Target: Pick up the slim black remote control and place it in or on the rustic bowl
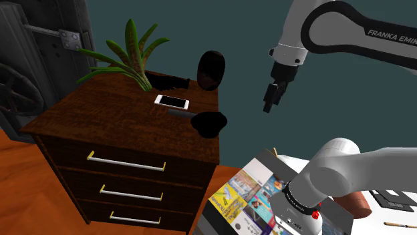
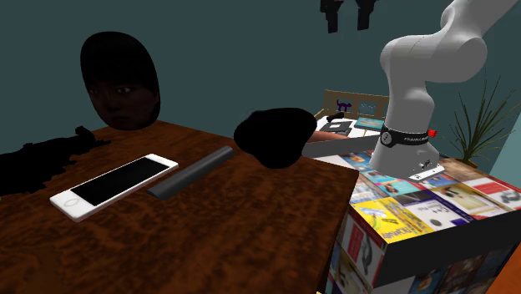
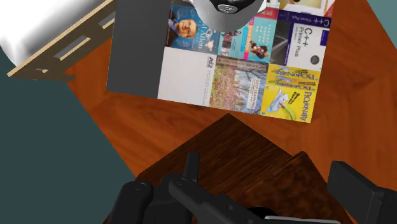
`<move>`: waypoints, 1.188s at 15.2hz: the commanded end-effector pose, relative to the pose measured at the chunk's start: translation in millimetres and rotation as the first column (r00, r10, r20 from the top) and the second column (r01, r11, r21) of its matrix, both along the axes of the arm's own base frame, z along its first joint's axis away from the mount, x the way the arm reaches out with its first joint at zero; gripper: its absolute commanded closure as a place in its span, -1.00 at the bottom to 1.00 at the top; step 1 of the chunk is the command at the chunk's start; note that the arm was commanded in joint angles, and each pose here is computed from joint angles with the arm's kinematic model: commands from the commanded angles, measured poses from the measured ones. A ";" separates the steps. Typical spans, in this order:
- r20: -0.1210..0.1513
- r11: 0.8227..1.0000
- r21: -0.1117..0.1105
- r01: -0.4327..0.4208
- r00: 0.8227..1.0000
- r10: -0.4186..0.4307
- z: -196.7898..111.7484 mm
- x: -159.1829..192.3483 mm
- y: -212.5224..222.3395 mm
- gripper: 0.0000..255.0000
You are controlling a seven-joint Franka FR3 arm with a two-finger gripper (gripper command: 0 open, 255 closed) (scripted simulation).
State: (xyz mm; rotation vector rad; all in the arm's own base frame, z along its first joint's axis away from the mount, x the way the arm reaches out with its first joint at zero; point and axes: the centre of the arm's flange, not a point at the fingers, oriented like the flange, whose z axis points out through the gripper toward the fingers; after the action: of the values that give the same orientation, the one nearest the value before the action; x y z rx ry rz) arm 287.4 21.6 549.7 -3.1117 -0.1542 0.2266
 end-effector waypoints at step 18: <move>0.094 0.950 -0.036 -0.310 0.945 0.312 -110.9 175.2 36.4 -1.00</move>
State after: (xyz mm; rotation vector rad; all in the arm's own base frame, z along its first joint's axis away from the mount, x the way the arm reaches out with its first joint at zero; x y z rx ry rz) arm 452.8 53.9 445.0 -3.1068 -0.6209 0.0885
